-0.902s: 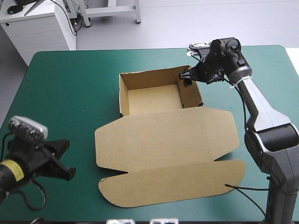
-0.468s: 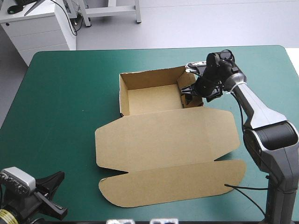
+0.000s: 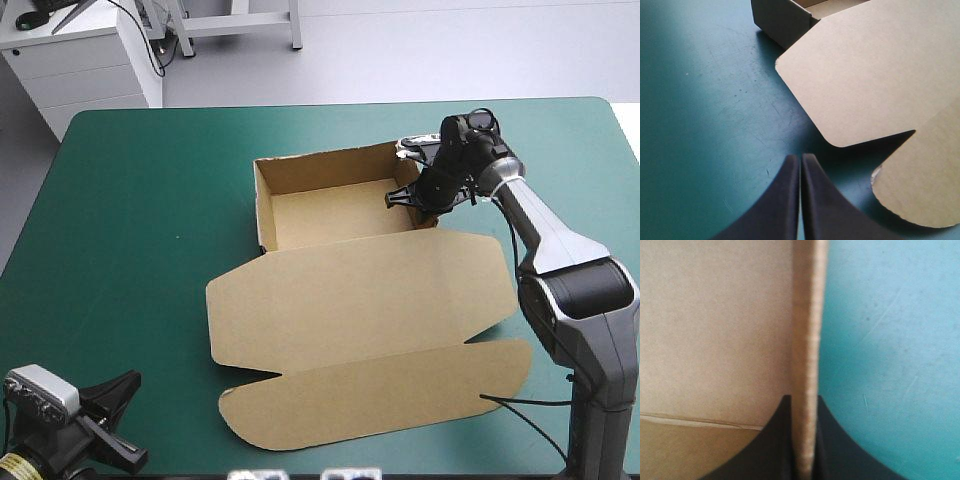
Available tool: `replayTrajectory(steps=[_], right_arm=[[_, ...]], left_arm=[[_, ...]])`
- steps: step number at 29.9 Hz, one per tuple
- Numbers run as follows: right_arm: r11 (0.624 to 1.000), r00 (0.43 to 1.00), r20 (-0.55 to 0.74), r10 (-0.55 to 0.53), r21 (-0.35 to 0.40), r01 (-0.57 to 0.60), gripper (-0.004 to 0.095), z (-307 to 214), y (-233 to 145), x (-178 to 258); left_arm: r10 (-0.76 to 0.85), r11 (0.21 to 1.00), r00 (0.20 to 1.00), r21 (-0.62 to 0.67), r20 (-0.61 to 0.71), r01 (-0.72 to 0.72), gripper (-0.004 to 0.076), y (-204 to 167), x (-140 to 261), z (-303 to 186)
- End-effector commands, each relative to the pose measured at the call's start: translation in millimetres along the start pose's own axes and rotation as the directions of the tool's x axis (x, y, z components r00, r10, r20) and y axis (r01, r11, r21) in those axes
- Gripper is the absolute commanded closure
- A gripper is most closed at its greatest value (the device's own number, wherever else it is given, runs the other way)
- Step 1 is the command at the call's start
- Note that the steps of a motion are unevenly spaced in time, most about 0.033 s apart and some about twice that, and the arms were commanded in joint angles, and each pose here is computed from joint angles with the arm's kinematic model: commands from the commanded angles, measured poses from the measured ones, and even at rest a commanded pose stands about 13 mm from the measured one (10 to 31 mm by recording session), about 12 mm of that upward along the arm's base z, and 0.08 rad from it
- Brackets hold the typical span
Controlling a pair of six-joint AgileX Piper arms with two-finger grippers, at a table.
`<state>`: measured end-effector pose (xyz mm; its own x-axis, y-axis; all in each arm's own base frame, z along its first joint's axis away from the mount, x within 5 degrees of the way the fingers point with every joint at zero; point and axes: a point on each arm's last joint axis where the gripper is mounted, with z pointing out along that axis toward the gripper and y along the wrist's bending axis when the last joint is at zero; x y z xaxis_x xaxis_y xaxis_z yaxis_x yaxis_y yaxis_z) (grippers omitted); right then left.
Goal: Fold the box
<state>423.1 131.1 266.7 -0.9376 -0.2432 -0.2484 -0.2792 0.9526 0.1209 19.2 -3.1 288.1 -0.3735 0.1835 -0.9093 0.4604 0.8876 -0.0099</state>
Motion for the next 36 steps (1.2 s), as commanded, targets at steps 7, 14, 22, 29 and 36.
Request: replayTrajectory(steps=[7, 14, 22, 29, 36], right_arm=[[0.999, 0.905, 0.425, -0.004, 0.038, -0.013, 0.0926, -157, -22, -8], [0.947, 0.799, 0.601, 0.024, 0.243, -0.211, 0.0927, -244, -93, 26], [0.862, 0.8, 0.575, 0.17, 0.308, -0.404, 0.0927, -232, -181, 41], [0.832, 0.838, 0.474, 0.269, 0.324, -0.45, 0.0927, -181, -232, 35], [0.825, 0.882, 0.339, 0.327, 0.353, -0.441, 0.0927, -112, -265, 26]], left_arm=[[-0.001, 1.0, 0.997, 0.013, 0.078, 0.0, 0.0731, -1, -12, -2], [-0.001, 1.0, 0.997, 0.014, 0.082, 0.0, 0.0731, -1, -13, -2], [-0.002, 1.0, 0.995, 0.016, 0.095, 0.0, 0.0731, -1, -14, -2], [-0.002, 1.0, 0.995, 0.016, 0.1, 0.0, 0.0731, -1, -14, -2], [0.001, 1.0, 0.995, 0.013, 0.1, -0.003, 0.0731, -1, -14, -2]])
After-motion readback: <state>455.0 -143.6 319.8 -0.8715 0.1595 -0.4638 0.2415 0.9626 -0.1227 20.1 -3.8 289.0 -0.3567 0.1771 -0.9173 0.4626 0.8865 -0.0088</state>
